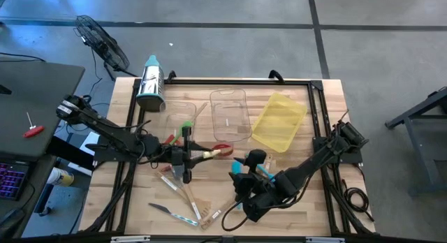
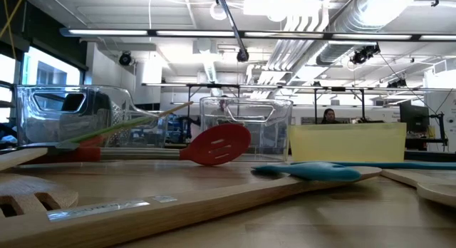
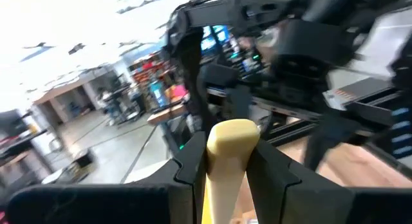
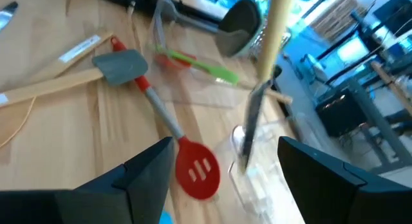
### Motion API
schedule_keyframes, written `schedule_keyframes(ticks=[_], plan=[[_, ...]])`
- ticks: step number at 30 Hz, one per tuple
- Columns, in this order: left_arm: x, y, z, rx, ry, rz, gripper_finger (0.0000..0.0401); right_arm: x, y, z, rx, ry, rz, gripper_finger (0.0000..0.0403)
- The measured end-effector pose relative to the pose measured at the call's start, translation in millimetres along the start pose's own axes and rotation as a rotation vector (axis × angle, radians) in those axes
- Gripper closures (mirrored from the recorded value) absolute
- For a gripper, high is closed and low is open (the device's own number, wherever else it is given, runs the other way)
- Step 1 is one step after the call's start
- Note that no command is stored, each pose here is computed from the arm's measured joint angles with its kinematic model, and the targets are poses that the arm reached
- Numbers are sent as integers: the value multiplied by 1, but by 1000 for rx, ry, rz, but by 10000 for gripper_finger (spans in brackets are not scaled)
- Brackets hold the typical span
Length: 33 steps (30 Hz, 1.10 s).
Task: Pick & Place Kitchen Items
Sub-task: Put the yellow knife into the right transparent bin
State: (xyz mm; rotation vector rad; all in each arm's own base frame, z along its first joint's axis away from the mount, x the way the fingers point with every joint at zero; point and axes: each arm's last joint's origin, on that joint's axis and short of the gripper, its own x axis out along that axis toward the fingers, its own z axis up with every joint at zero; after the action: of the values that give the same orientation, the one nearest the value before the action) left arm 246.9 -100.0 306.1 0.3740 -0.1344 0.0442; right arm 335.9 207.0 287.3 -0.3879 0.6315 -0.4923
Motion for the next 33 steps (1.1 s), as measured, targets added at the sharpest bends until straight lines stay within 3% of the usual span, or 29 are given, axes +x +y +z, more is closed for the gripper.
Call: schedule_keyframes(ticks=[10,15,29,33], plan=[[12,16,37,-9,104,142,322,-14,4,-11,1,31,0,133],[18,32,44,-28,131,205,322,-21,5,-18,4,52,-7,133],[36,103,17,-255,247,343,322,-33,9,-28,47,67,-6,133],[37,123,5,-375,261,344,322,-30,10,-34,35,79,-11,133]])
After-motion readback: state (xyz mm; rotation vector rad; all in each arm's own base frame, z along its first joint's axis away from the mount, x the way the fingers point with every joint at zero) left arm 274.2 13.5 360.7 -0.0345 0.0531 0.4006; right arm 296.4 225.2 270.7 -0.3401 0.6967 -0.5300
